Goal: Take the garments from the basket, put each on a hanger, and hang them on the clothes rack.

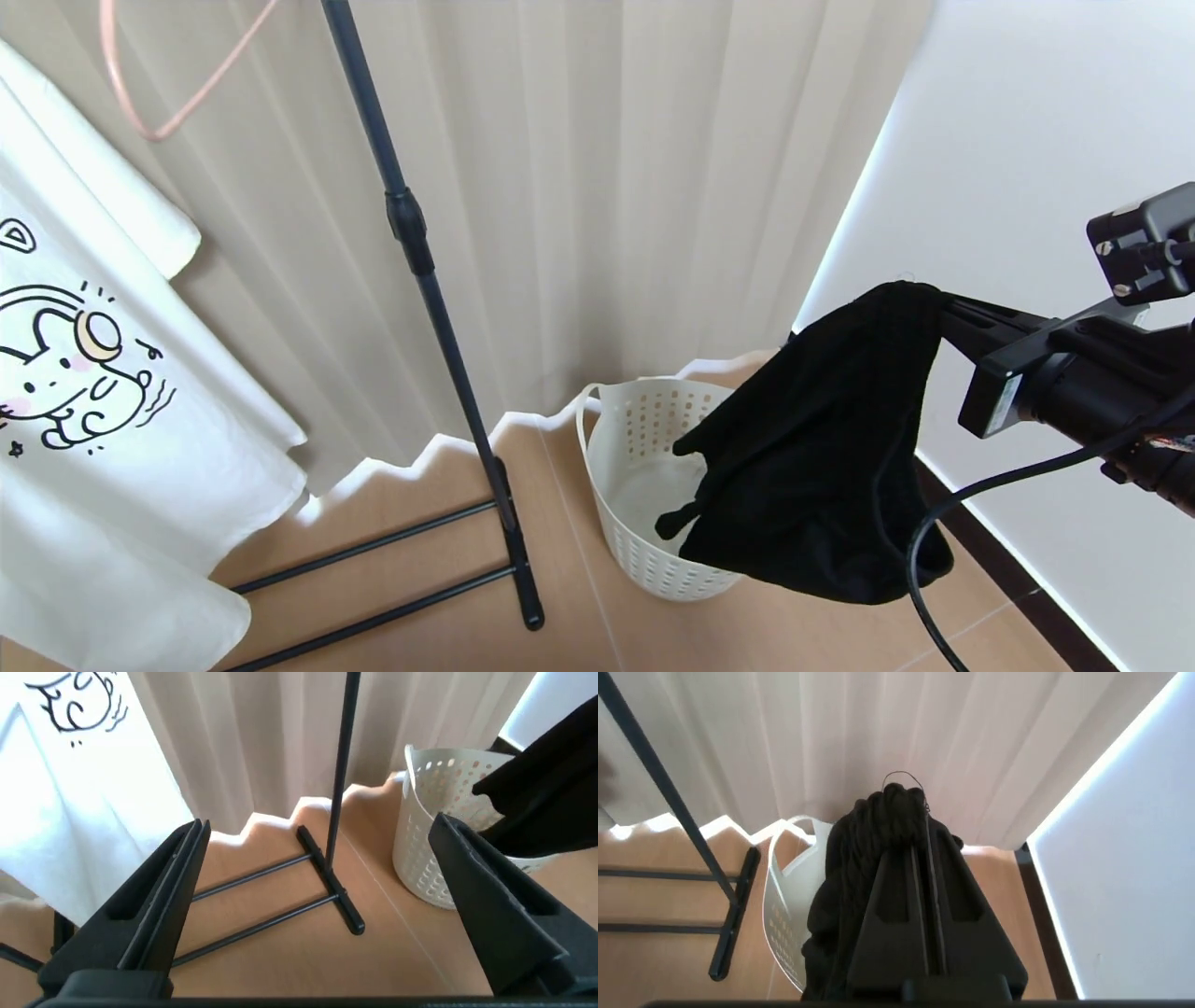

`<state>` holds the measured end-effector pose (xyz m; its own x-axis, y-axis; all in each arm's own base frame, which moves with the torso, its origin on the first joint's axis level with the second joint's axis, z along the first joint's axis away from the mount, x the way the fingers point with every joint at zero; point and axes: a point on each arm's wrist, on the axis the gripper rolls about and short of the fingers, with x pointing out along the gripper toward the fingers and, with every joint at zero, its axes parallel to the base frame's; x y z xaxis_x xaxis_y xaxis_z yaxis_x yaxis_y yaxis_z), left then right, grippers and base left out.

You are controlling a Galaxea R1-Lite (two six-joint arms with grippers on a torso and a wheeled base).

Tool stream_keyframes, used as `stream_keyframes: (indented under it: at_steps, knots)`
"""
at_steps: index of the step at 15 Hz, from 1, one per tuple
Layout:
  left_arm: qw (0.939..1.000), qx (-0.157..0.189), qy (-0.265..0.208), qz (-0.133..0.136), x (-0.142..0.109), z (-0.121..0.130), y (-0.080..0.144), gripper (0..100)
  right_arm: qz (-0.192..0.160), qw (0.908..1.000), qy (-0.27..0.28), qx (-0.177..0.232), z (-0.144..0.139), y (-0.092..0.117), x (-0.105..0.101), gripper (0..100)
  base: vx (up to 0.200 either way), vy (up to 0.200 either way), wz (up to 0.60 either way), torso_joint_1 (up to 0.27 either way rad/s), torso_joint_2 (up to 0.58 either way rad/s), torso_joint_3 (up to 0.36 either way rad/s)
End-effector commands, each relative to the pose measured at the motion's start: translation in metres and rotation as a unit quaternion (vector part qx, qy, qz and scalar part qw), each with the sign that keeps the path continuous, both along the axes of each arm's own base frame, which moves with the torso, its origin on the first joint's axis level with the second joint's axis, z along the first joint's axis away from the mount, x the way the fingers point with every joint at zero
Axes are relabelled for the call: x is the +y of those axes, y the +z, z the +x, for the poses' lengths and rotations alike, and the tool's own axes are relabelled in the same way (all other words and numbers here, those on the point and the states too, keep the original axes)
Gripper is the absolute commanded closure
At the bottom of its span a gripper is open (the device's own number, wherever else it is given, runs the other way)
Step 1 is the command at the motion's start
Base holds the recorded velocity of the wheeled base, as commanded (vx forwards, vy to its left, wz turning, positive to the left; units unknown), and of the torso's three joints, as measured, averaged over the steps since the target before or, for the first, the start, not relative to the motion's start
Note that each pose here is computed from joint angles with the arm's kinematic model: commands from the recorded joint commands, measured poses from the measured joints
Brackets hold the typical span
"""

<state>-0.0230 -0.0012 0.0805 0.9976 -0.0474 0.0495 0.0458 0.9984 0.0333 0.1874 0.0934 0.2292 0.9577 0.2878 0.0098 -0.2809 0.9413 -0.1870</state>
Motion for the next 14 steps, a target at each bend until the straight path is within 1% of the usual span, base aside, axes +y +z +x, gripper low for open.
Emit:
stream_keyframes:
  at_steps: [1,3,8,14]
  knots:
    - [1.0,0.0,0.0,0.0,0.0,0.0001,0.0001,0,0.0,1.0,0.0,0.0,0.0002,-0.0003,0.0001,100,0.0,0.0,0.0,0.036,-0.42,-0.168]
    - [1.0,0.0,0.0,0.001,0.0,0.0001,0.0001,0,-0.001,1.0,0.001,0.002,0.0001,-0.0009,0.0001,100,0.0,0.0,0.0,0.053,-0.44,-0.207]
    - [1.0,0.0,0.0,0.001,0.0,0.0001,0.0001,0,-0.001,1.0,0.001,0.002,0.0,-0.0009,0.0004,100,0.0,0.0,0.0,0.106,-0.47,-0.339]
    - [1.0,0.0,0.0,0.001,0.0,0.0001,0.0001,0,-0.003,1.0,0.0,0.004,-0.0002,-0.0027,-0.0001,100,0.0,0.0,0.0,0.151,-0.5,-0.249]
